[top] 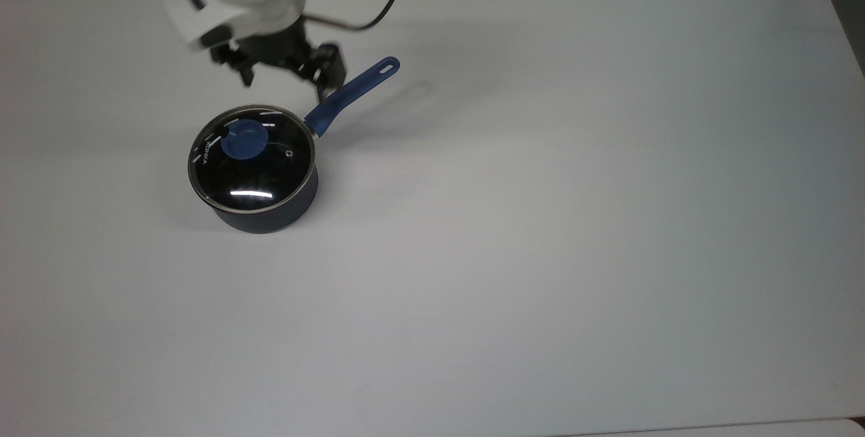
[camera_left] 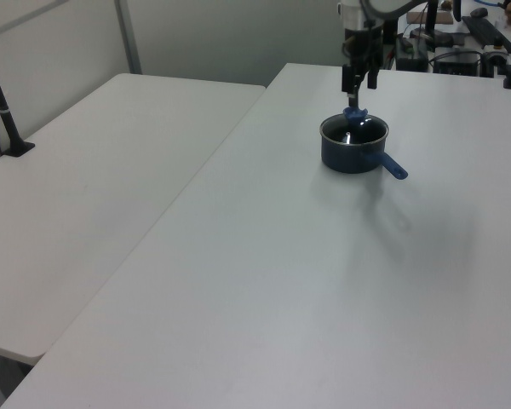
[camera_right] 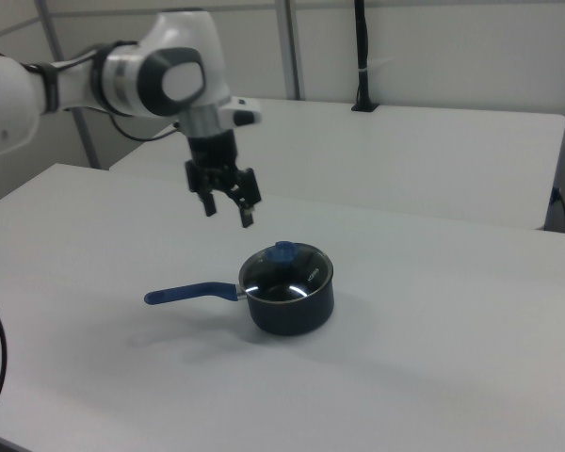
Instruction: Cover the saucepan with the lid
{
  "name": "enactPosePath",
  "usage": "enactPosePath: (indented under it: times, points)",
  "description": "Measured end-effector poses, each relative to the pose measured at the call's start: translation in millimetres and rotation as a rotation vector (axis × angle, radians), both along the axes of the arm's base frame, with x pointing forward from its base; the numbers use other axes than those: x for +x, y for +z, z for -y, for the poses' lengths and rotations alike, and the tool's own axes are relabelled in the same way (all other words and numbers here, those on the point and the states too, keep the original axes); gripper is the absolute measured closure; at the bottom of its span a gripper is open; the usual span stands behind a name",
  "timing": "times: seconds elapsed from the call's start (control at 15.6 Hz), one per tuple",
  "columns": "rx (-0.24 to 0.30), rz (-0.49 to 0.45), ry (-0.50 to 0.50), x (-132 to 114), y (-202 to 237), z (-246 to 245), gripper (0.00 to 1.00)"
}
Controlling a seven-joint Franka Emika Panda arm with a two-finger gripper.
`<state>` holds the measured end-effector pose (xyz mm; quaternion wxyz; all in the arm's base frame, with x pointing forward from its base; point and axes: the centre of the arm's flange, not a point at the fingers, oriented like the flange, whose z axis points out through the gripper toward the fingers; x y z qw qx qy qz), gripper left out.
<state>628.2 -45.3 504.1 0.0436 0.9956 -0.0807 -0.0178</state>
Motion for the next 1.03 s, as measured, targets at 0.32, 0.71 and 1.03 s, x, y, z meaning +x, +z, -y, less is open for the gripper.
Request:
enactPosePath:
  times: [0.32, 0.71, 1.03]
  points:
    - [-0.011, -0.026, 0.067, -34, 26, -27, 0.0]
    - [0.006, -0.04, 0.091, -67, 65, -28, 0.0]
    - [0.013, -0.026, 0.164, -74, 78, -3, 0.0]
